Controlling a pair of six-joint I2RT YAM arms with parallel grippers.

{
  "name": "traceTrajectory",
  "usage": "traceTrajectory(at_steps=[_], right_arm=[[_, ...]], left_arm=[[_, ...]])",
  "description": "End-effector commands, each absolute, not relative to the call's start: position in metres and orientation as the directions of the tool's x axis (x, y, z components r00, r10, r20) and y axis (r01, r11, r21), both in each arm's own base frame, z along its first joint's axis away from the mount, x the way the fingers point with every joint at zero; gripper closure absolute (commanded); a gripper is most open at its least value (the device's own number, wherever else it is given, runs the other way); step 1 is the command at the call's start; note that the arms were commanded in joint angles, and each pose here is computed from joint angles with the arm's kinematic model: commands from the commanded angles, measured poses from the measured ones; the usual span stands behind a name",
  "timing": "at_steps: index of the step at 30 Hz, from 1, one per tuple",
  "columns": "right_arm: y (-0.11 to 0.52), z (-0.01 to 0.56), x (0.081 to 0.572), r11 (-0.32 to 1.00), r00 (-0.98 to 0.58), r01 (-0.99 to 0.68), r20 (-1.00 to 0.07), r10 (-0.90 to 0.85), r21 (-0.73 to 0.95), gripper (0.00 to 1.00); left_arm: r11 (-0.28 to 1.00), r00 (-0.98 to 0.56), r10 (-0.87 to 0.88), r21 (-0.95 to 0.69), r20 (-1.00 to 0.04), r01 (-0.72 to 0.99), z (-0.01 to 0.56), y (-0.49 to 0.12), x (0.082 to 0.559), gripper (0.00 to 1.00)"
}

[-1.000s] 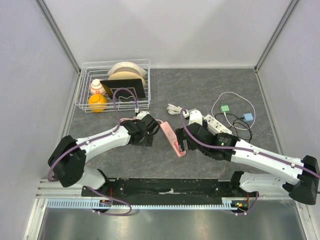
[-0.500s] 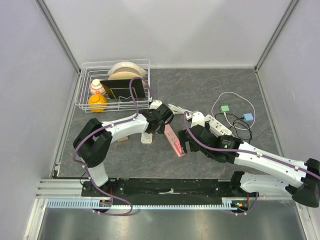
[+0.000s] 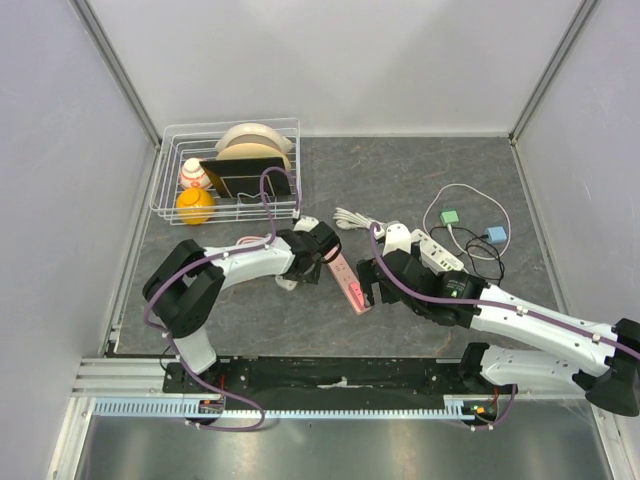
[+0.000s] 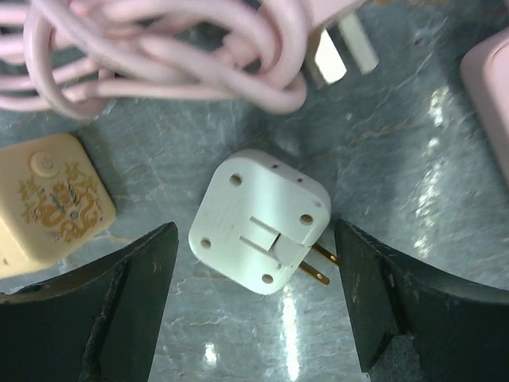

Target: Insert the plug

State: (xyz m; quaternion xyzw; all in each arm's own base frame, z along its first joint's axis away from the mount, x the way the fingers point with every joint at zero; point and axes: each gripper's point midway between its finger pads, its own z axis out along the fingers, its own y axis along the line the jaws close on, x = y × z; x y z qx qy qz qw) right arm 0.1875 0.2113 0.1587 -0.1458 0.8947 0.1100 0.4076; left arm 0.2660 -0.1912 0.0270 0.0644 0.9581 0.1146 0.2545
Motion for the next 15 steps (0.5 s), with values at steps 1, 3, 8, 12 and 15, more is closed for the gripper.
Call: traceTrajectory(at_steps=[1, 3, 8, 12, 15], right_arm=[[0.215, 0.161, 0.191, 0.932, -0.614, -0.353, -0.772, -0.163, 0.084, 0.02], [0.216, 0.160, 0.190, 0.930, -0.616, -0.358, -0.770, -0.168, 0.084, 0.02], [0.218, 0.156, 0.190, 0.927, -0.623, -0.368, -0.760, -0.186, 0.075, 0.02], [0.220, 0.154, 0.190, 0.923, -0.624, -0.377, -0.757, -0.196, 0.072, 0.02], [0.220, 0.153, 0.189, 0.922, -0.625, -0.381, -0.754, -0.199, 0.072, 0.02]], left_arm=[[0.965, -0.854, 0.172, 0.258, -0.490, 0.046, 0.038, -0.176, 0.252, 0.13], [0.961, -0.858, 0.170, 0.274, -0.484, 0.035, 0.036, -0.166, 0.245, 0.13], [0.957, -0.855, 0.113, 0.287, -0.506, -0.043, 0.039, -0.140, 0.232, 0.13], [0.957, -0.861, 0.047, 0.271, -0.506, -0.107, 0.035, -0.124, 0.229, 0.13], [0.966, -0.848, -0.006, 0.216, -0.530, -0.142, 0.043, -0.126, 0.231, 0.12]])
